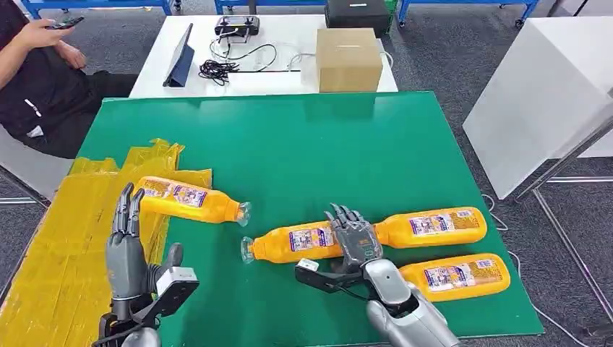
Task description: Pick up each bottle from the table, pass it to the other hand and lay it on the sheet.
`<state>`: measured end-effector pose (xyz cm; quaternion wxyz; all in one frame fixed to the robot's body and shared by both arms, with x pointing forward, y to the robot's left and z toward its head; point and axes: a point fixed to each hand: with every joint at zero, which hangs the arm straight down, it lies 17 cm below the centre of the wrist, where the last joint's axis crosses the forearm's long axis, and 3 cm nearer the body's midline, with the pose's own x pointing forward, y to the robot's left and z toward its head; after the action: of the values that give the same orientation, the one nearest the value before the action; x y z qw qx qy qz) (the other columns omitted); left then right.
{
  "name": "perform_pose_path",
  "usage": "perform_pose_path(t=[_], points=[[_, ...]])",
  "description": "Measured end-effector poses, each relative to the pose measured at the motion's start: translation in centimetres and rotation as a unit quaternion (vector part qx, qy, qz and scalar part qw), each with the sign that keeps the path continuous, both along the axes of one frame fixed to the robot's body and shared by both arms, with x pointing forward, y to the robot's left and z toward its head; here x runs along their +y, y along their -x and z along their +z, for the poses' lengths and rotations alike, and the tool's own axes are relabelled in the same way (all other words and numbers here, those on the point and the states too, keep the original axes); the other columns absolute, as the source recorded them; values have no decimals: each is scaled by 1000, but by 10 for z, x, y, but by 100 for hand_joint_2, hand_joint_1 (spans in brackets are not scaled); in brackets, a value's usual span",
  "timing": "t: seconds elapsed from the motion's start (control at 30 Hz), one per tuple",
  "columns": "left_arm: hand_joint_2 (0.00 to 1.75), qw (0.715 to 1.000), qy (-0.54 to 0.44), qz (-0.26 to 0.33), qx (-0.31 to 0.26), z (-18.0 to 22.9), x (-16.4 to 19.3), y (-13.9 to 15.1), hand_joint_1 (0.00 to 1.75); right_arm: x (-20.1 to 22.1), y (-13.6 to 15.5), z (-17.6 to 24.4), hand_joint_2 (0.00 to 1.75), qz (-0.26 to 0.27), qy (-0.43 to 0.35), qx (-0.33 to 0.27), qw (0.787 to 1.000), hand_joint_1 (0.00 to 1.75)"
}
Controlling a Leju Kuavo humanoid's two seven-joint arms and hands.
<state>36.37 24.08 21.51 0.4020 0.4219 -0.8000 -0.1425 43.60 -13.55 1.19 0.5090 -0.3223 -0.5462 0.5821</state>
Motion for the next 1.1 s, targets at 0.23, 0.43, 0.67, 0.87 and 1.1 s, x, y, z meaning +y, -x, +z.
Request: perform_pose_path(t=[0.23,0.43,0.67,0.87,1.1], points=[[0,1000,16,-10,-5,1,-1,3,0,10,-9,-12,175,25,28,23,999,175],[0,997,65,-37,18,-8,-2,-2,0,16,-10,-22,175,41,35,39,998,175],[0,986,129,-89,54,-22,-10,-9,0,14,-14,-26,175,40,40,47,997,175],[0,985,136,-94,58,-24,-11,-10,0,11,-15,-29,175,38,42,50,997,175],[175,952,235,-171,101,-38,-26,-15,0,12,-16,-25,175,28,13,38,999,175]])
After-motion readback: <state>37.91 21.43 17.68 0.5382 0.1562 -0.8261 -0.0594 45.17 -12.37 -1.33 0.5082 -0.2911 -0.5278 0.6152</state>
